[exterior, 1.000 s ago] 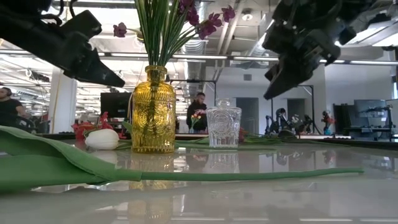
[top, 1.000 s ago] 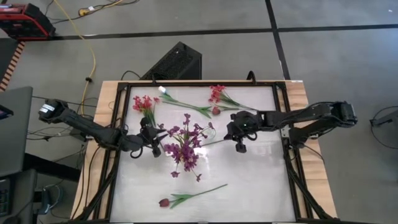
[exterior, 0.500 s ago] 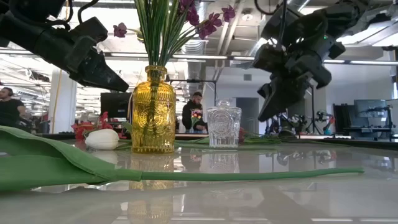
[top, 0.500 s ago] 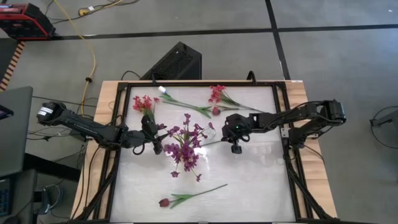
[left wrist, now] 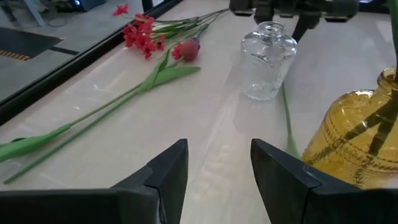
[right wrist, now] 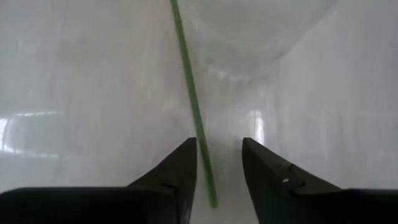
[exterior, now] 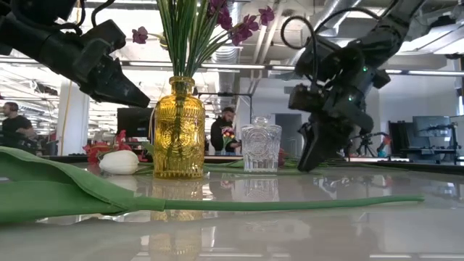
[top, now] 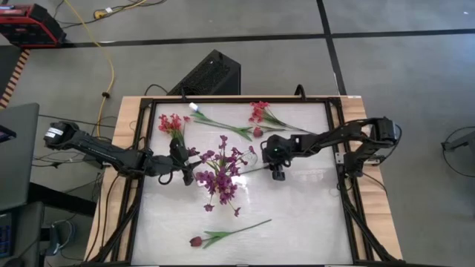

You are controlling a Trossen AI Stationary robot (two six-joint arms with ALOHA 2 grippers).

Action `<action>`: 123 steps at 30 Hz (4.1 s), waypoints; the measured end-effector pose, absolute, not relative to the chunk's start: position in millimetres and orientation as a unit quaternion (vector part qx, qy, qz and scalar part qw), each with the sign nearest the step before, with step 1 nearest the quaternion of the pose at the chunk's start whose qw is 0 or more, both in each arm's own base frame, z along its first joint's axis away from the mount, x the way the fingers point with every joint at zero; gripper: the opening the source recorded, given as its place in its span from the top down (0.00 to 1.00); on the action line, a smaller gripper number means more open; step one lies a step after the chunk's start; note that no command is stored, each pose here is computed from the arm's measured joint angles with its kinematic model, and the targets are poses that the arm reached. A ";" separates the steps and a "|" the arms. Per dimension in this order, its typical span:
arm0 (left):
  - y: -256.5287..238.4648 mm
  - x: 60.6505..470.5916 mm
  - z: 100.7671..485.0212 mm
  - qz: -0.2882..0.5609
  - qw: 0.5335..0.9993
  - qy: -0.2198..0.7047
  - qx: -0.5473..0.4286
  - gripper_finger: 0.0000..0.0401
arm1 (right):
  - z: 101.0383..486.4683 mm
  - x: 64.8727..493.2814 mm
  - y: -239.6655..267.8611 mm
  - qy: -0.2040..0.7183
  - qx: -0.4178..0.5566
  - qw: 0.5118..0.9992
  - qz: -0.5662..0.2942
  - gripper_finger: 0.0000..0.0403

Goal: Sort flowers into vase by color
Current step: Adjust the bottom white tulip, then put the top red tulip into the yellow vase

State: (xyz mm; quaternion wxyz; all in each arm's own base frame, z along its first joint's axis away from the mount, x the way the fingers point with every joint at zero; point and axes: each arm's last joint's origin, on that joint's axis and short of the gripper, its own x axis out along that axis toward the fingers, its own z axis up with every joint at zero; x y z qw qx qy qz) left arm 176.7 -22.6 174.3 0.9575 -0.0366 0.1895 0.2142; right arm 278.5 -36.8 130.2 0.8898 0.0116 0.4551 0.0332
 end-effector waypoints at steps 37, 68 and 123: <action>-21.8 173.3 168.2 0.228 0.948 0.214 -0.059 0.59 | 120.6 272.3 0.7 0.518 0.047 0.853 0.040 0.91; -20.9 172.9 168.2 0.241 0.946 0.212 -0.052 0.59 | 179.2 234.1 8.8 0.508 0.118 0.853 0.011 0.93; 211.3 324.7 151.3 0.076 0.788 0.597 0.134 0.65 | 179.2 235.6 30.6 0.488 0.079 0.867 0.062 0.50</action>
